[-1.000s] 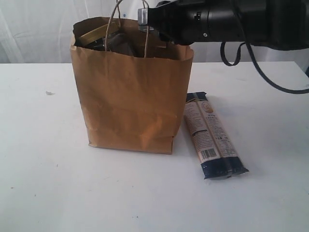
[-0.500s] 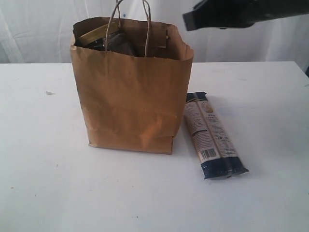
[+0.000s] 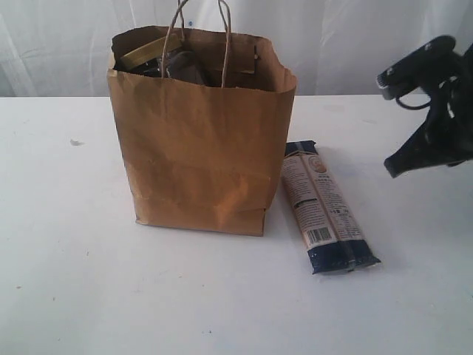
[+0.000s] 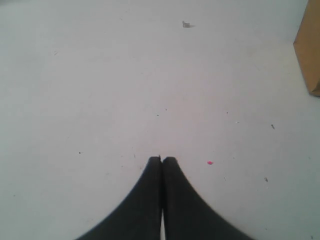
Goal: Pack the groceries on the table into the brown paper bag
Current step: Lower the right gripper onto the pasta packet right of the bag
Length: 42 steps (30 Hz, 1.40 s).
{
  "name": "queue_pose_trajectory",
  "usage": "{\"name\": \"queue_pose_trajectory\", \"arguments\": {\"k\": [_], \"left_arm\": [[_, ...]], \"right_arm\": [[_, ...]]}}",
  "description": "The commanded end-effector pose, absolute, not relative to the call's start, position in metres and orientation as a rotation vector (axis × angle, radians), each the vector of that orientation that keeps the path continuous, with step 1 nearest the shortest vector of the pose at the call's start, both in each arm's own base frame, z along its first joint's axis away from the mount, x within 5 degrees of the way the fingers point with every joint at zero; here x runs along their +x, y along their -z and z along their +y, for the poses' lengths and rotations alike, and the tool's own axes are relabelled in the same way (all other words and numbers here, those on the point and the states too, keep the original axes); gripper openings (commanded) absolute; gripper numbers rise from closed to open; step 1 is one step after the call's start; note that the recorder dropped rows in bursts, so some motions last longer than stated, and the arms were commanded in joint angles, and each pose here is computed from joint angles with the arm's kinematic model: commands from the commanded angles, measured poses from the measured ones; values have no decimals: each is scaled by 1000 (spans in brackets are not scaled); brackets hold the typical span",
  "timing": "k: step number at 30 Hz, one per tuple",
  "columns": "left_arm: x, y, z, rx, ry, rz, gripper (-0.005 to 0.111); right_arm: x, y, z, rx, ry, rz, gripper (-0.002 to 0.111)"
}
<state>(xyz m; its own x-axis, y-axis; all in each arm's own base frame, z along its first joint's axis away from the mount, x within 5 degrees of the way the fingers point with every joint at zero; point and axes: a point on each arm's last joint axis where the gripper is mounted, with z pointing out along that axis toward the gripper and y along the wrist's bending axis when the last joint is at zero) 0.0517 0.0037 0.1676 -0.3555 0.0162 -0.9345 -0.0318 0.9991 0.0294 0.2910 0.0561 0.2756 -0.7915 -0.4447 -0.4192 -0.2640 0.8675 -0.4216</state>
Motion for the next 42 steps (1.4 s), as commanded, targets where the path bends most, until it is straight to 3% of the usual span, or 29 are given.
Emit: {"name": "queue_pose_trajectory", "arguments": {"k": [1, 3, 4, 6, 8, 19, 30, 42], "left_arm": [[52, -167, 3, -8, -43, 1930, 0], [52, -167, 3, -8, -43, 1930, 0], [52, -167, 3, -8, -43, 1930, 0], [52, -167, 3, -8, -43, 1930, 0], [52, -167, 3, -8, -43, 1930, 0], [52, -167, 3, -8, -43, 1930, 0], [52, -167, 3, -8, -43, 1930, 0], [52, -167, 3, -8, -43, 1930, 0]], "right_arm": [[298, -254, 64, -472, 337, 2573, 18], [301, -248, 68, -487, 297, 2584, 38], [303, -244, 70, -504, 287, 2586, 65], [307, -239, 72, -510, 276, 2580, 94], [311, -237, 74, -515, 260, 2557, 102], [329, -236, 92, -342, 4, 2441, 102], [401, -213, 115, -377, 21, 2603, 102], [424, -151, 129, -425, -47, 2697, 102]]}}
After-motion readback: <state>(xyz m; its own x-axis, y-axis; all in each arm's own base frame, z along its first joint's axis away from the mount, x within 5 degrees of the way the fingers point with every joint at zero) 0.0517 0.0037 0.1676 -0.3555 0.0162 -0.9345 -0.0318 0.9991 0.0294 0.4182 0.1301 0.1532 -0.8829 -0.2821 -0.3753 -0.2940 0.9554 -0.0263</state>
